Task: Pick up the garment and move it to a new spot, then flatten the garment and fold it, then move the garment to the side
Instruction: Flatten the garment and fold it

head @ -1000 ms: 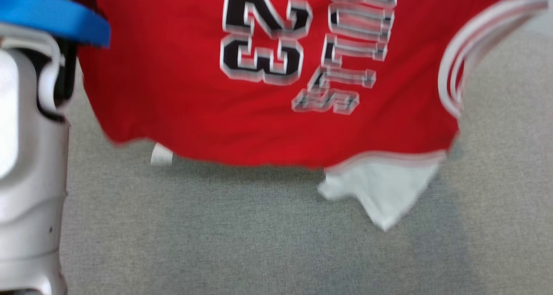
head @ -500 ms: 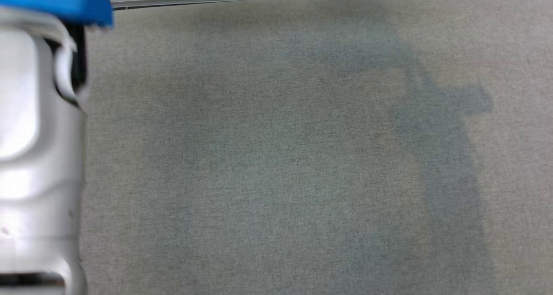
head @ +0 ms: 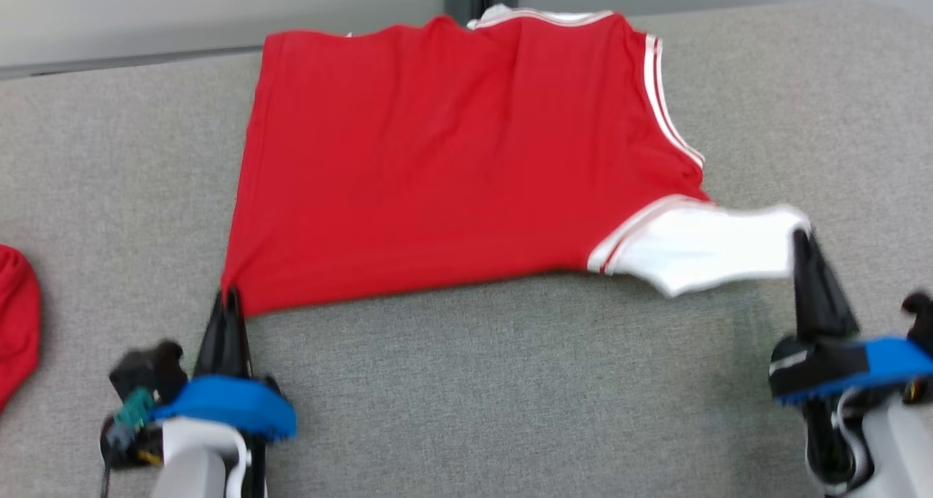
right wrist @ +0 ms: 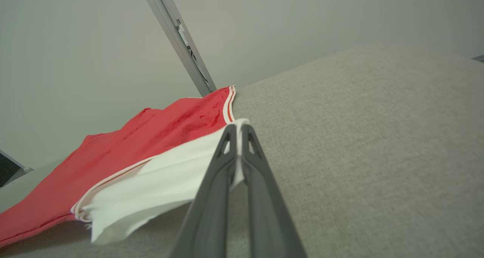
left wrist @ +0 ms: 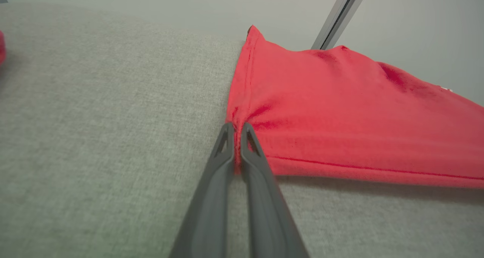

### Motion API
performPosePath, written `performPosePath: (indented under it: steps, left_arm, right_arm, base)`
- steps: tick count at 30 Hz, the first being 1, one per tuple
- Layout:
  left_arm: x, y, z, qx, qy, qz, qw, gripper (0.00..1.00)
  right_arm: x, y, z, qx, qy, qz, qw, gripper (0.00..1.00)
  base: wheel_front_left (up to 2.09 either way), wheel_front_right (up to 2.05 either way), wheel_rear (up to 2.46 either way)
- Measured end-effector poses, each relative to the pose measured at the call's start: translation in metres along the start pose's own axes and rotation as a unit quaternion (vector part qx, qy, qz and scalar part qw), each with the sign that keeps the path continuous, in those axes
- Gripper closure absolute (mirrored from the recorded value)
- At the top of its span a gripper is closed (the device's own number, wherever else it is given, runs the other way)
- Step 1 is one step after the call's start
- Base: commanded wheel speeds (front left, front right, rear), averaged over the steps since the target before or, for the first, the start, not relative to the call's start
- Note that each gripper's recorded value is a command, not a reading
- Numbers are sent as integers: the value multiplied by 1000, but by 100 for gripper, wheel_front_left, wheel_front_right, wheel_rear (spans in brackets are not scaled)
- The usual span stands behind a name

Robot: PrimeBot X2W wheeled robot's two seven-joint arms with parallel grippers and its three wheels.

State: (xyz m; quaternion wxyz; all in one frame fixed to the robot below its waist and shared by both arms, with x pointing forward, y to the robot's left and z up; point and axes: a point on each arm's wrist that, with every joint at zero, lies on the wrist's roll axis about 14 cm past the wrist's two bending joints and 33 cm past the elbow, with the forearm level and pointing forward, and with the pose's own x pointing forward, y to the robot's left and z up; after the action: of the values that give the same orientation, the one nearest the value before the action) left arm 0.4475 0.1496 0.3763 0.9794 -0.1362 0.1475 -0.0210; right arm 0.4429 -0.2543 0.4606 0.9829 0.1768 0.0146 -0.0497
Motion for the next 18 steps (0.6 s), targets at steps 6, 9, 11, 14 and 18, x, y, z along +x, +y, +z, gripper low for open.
performPosePath:
  steps: [6,9,11,14,18]
  left_arm:
    - [-52,13,-26,-20,27,21,999,100]
    - [-73,8,-31,-24,31,15,999,100]
    - [-85,10,-29,-26,25,21,999,100]
    - [-102,12,-27,-27,18,25,999,100]
    - [-116,9,-23,-25,5,19,999,100]
  right_arm:
    - [-60,-13,-33,26,46,-35,998,100]
    - [-83,-17,-40,32,56,-45,997,100]
    - [-99,-23,-45,49,61,-63,995,100]
    - [-120,-20,-55,45,79,-57,994,100]
    - [-135,-24,-55,50,78,-64,994,100]
  base:
    - [0,0,0]
    - [0,0,0]
    - [0,0,0]
    - [0,0,0]
    - [0,0,0]
